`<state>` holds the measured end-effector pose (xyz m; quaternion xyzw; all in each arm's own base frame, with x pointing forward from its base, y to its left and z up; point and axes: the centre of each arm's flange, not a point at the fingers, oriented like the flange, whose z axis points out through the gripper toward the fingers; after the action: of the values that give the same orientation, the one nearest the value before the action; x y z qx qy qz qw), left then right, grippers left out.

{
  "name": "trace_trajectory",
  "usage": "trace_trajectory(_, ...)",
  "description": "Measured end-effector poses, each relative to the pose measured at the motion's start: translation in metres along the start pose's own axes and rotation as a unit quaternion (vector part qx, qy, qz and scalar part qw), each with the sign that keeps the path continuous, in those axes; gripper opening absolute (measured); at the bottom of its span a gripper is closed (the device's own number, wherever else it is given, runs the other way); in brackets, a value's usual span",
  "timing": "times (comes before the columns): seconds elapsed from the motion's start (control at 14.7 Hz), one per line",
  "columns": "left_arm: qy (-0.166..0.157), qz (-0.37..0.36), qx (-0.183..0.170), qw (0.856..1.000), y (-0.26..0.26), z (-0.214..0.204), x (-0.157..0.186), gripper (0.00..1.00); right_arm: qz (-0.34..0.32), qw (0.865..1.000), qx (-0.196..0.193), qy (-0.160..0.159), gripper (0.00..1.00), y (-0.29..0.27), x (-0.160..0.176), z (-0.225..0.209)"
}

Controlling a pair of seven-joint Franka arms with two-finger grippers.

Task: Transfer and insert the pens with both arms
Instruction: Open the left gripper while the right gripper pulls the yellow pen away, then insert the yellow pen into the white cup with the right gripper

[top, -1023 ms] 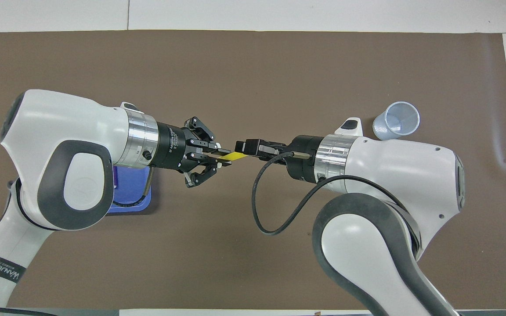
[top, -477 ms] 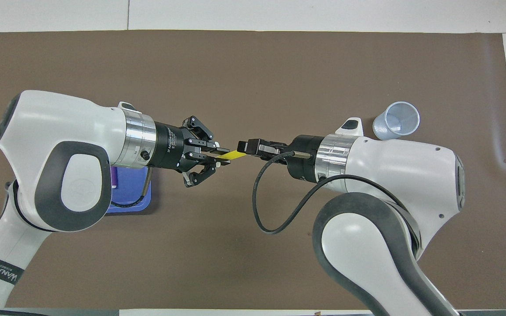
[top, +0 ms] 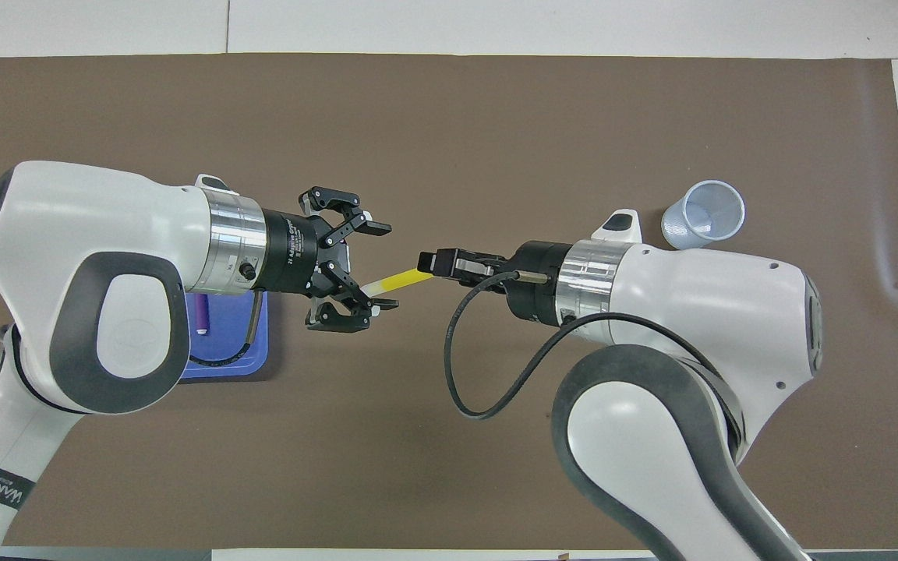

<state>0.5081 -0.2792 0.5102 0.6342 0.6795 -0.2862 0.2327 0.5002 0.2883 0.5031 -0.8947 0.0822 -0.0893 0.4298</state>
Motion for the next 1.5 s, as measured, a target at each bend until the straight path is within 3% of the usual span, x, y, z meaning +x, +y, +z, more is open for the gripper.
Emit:
trace_trajectory(0.14, -0.001, 0.007, -0.005, 1.000, 0.004, -0.007, 0.006, 1.00, -0.016, 1.000, -0.012, -0.004, 0.18, 0.003, 0.001, -0.001)
trace_trajectory(0.34, 0.003, 0.046, -0.003, 0.999, 0.015, -0.023, 0.026, 1.00, -0.057, 0.995, -0.076, -0.011, 0.18, 0.029, 0.025, -0.022)
trace_trajectory(0.68, 0.062, 0.122, 0.007, 0.991, 0.029, -0.054, 0.070, 1.00, -0.129, 0.972, -0.195, -0.037, 0.18, 0.072, 0.060, -0.067)
trace_trajectory(0.89, 0.102, 0.187, 0.030, 0.977, 0.037, -0.081, 0.109, 1.00, -0.154, 0.955, -0.252, -0.039, 0.18, 0.087, 0.077, -0.094)
trace_trajectory(1.02, 0.155, 0.268, 0.069, 0.948, 0.038, -0.095, 0.137, 1.00, -0.182, 0.934, -0.305, -0.048, 0.18, 0.096, 0.095, -0.123)
trace_trajectory(1.16, 0.202, 0.357, 0.120, 0.904, 0.036, -0.100, 0.156, 1.00, -0.198, 0.914, -0.350, -0.047, 0.18, 0.099, 0.115, -0.150)
trace_trajectory(1.3, 0.217, 0.445, 0.161, 0.854, 0.037, -0.107, 0.180, 1.00, -0.208, 0.901, -0.379, -0.032, 0.18, 0.100, 0.134, -0.169)
trace_trajectory(1.5, 0.220, 0.562, 0.206, 0.770, 0.042, -0.129, 0.236, 1.00, -0.222, 0.893, -0.391, -0.014, 0.18, 0.116, 0.159, -0.190)
